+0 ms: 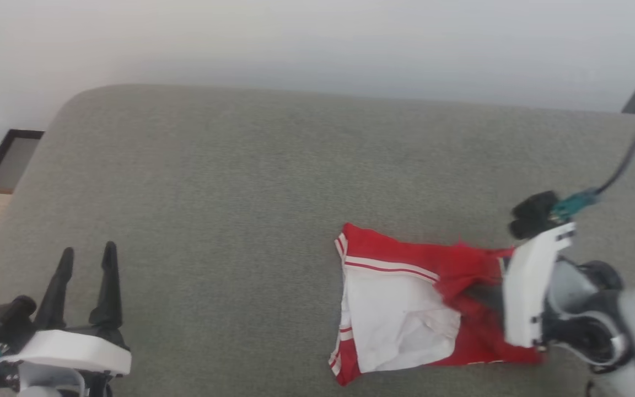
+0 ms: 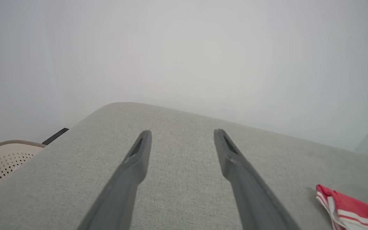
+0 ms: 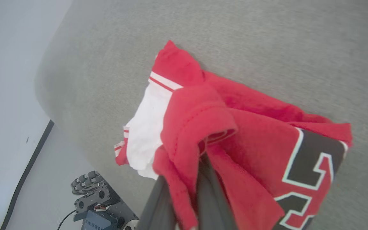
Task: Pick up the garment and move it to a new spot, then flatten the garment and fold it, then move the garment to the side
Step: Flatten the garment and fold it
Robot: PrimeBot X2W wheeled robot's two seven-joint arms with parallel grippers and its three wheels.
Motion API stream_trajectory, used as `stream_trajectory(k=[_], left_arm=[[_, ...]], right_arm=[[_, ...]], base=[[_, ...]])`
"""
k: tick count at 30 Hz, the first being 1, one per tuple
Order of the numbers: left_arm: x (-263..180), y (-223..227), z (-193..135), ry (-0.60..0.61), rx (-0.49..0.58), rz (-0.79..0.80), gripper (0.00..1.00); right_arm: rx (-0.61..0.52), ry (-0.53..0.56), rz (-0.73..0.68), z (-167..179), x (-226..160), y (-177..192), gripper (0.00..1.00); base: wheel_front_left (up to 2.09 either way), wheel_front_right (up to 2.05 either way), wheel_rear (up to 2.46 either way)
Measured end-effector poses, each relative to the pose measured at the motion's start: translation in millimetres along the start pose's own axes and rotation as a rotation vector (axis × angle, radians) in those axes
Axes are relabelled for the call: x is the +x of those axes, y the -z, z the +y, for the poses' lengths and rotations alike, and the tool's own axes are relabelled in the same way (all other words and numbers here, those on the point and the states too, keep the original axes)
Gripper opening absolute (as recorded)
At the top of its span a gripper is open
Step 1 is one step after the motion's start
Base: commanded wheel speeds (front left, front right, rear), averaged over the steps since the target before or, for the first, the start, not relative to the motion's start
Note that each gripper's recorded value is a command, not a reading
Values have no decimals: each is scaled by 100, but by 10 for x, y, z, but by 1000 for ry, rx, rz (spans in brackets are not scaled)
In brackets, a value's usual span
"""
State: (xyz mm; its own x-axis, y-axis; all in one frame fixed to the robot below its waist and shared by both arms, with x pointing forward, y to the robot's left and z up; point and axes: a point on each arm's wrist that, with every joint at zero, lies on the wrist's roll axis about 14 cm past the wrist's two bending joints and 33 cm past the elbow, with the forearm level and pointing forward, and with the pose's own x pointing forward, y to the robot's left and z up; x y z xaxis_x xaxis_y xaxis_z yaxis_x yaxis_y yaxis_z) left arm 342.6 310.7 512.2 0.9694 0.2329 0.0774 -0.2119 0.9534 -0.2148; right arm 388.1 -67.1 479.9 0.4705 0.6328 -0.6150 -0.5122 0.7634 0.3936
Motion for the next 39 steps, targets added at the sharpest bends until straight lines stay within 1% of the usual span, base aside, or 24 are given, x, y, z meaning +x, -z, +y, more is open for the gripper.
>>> stream_trajectory(k=[5, 7, 15, 16, 17, 18, 22, 27, 33, 39], left_arm=[[-88, -22, 50, -16, -7, -4, 100], [-108, -49, 66, -23, -12, -13, 100], [-194, -68, 157, -53, -17, -16, 100], [-200, -67, 162, -56, -20, -17, 100], [-202, -73, 165, -57, -24, -19, 100], [-202, -78, 164, -57, -28, -21, 100], [-184, -97, 145, -51, -39, -29, 100], [-155, -92, 98, -34, -46, -31, 100], [-89, -89, -25, 9, -46, -31, 100], [-24, -90, -150, 54, -43, -31, 100]], right_arm=[[-56, -71, 35, 333, 287, 42, 0], [-88, -79, 48, 415, 391, 61, 0], [-152, -72, 86, 505, 706, 143, 0], [-158, -72, 86, 516, 726, 149, 16], [-160, -76, 80, 536, 738, 135, 47], [-170, -81, 71, 560, 745, 112, 100], [-169, -105, 41, 623, 697, 34, 100], [-175, -89, -58, 531, 494, -186, 100], [-180, 6, -224, 211, 134, -472, 100], [-146, 126, -405, -169, -288, -619, 100]], base=[[0, 0, 0], [0, 0, 0], [0, 0, 0], [0, 0, 0], [0, 0, 0], [0, 0, 0], [0, 0, 0], [0, 0, 0], [0, 0, 0], [0, 0, 0]])
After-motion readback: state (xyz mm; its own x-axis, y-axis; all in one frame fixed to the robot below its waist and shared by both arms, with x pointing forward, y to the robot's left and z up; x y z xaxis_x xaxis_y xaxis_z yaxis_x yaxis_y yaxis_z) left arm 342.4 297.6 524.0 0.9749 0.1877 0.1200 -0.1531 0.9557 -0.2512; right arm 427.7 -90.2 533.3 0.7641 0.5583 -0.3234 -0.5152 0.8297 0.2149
